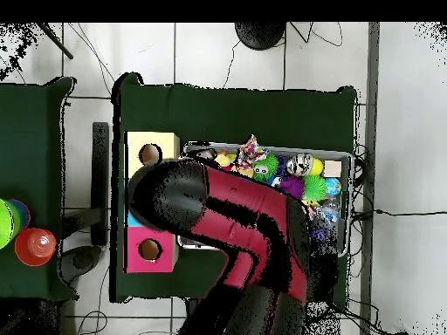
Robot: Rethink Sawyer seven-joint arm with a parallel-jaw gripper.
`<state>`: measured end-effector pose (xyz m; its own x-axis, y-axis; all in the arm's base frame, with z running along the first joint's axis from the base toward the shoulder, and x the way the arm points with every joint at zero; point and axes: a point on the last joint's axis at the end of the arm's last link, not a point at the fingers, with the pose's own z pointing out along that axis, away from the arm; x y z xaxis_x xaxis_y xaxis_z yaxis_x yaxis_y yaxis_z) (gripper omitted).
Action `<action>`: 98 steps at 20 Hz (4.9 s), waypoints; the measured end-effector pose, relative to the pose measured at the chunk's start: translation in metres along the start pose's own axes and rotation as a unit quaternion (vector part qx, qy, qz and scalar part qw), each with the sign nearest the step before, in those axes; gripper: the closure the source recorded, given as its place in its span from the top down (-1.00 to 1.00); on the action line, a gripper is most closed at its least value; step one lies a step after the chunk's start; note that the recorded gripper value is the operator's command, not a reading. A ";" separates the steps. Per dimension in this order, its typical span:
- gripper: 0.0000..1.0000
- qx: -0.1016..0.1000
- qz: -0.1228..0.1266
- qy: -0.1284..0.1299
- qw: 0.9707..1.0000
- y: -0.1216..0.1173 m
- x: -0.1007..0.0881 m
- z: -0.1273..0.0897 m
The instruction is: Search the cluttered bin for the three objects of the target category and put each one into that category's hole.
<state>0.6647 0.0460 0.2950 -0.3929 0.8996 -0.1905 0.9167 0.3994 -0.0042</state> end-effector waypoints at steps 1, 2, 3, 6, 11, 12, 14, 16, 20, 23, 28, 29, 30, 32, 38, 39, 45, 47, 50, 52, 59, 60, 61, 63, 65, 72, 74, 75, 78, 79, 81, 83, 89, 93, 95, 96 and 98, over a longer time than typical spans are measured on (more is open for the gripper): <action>1.00 0.002 0.009 -0.004 1.000 0.006 -0.027 -0.003; 1.00 0.005 0.012 -0.004 1.000 0.007 -0.035 -0.004; 1.00 0.007 0.014 -0.004 1.000 0.008 -0.042 -0.005; 1.00 0.022 0.020 -0.002 1.000 0.010 -0.071 -0.009; 1.00 0.036 0.017 -0.005 0.999 0.010 -0.107 -0.008; 1.00 0.036 0.013 -0.006 0.999 0.010 -0.111 -0.007; 1.00 0.037 -0.002 -0.009 0.999 0.008 -0.122 -0.001; 1.00 0.039 -0.014 -0.011 0.999 0.006 -0.127 0.004; 1.00 0.042 -0.046 -0.016 0.998 0.001 -0.137 0.017; 1.00 0.034 -0.068 -0.020 0.997 -0.003 -0.142 0.033; 1.00 0.012 -0.083 -0.037 0.996 -0.006 -0.141 0.060; 1.00 0.004 -0.088 -0.042 0.995 -0.006 -0.139 0.068; 1.00 -0.001 -0.093 -0.047 0.995 -0.006 -0.136 0.076; 1.00 -0.007 -0.101 -0.051 0.994 -0.005 -0.132 0.086; 1.00 -0.013 -0.118 -0.048 0.992 -0.006 -0.123 0.106; 1.00 -0.013 -0.120 -0.047 0.992 -0.006 -0.124 0.108; 1.00 -0.017 -0.128 -0.027 0.991 -0.011 -0.141 0.107; 1.00 -0.015 -0.131 -0.020 0.991 -0.013 -0.147 0.102; 1.00 -0.006 -0.143 0.004 0.990 -0.027 -0.170 0.079; 1.00 -0.002 -0.152 0.012 0.988 -0.036 -0.183 0.064; 1.00 0.000 -0.170 0.008 0.985 -0.078 -0.235 0.005; 1.00 -0.003 -0.170 -0.002 0.985 -0.089 -0.249 -0.009; 1.00 -0.006 -0.169 -0.008 0.986 -0.095 -0.257 -0.017; 1.00 -0.008 -0.168 -0.015 0.986 -0.102 -0.265 -0.025; 1.00 -0.011 -0.165 -0.024 0.986 -0.113 -0.278 -0.036; 1.00 -0.024 -0.154 -0.038 0.987 -0.129 -0.295 -0.034; 1.00 -0.027 -0.155 -0.036 0.987 -0.128 -0.293 -0.029; 1.00 -0.031 -0.156 -0.032 0.987 -0.127 -0.287 -0.022; 1.00 -0.035 -0.160 -0.028 0.986 -0.125 -0.280 -0.014; 1.00 -0.037 -0.162 -0.027 0.986 -0.123 -0.277 -0.012; 1.00 -0.043 -0.166 -0.026 0.985 -0.119 -0.270 -0.006; 1.00 -0.048 -0.173 -0.023 0.983 -0.114 -0.261 0.002; 1.00 -0.055 -0.185 -0.025 0.981 -0.104 -0.249 0.014; 1.00 -0.058 -0.198 -0.026 0.978 -0.093 -0.235 0.025; 1.00 -0.057 -0.210 -0.026 0.976 -0.087 -0.222 0.032; 1.00 -0.057 -0.216 -0.025 0.974 -0.084 -0.216 0.036; 1.00 -0.057 -0.224 -0.023 0.973 -0.080 -0.205 0.043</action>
<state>0.6754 -0.1782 0.2922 -0.7447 0.6236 -0.2378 0.6397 0.7685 0.0120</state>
